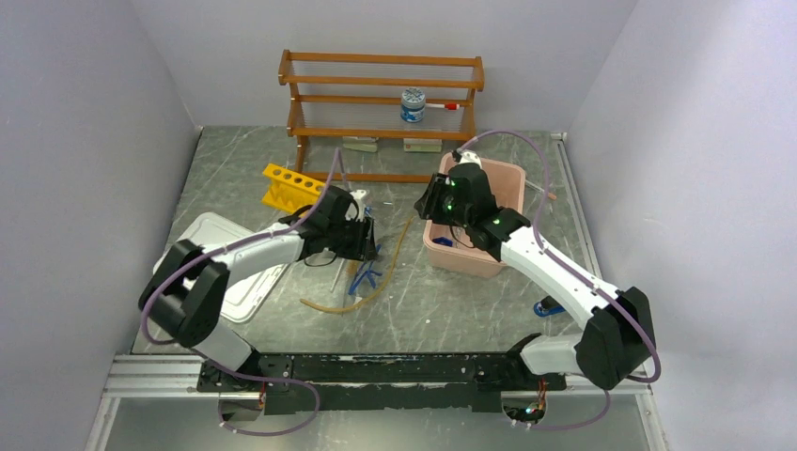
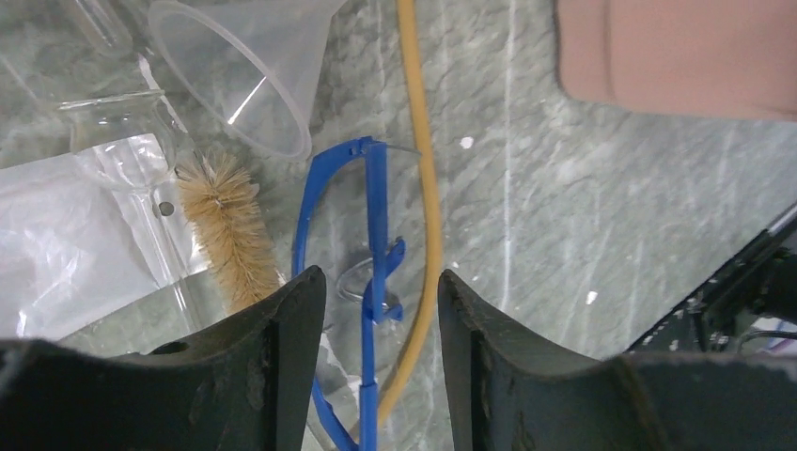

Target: Organize the chemistry lab equipment

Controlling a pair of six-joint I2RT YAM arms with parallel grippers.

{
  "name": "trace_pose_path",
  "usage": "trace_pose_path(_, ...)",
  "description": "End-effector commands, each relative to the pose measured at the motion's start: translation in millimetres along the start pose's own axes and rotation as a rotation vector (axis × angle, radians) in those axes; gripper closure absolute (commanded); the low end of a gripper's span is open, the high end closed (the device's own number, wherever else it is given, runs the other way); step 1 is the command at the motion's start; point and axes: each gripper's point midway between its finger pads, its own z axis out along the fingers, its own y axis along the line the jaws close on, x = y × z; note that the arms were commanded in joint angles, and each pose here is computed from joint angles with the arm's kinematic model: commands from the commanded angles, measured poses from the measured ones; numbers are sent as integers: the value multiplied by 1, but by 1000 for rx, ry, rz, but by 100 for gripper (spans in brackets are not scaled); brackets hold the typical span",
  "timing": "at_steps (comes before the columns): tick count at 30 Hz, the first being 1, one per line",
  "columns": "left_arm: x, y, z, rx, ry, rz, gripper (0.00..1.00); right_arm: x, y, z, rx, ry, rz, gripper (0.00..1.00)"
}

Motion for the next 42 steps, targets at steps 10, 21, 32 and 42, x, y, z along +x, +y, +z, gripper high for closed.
trace_pose_path(10,33,6,22,6,204,68,56,-21,7,-28,-36,-114,73,58)
trace_pose_path(21,46,6,25,15,260,21,65,-21,6,-33,-37,-121,73,58)
trace_pose_path(32,14,-16,4,69,139,49,95,-19,7,-37,-55,-123,49,58)
trace_pose_path(42,-45,-70,-58,241,-124,122,95,-7,52,-52,-351,-96,19,52)
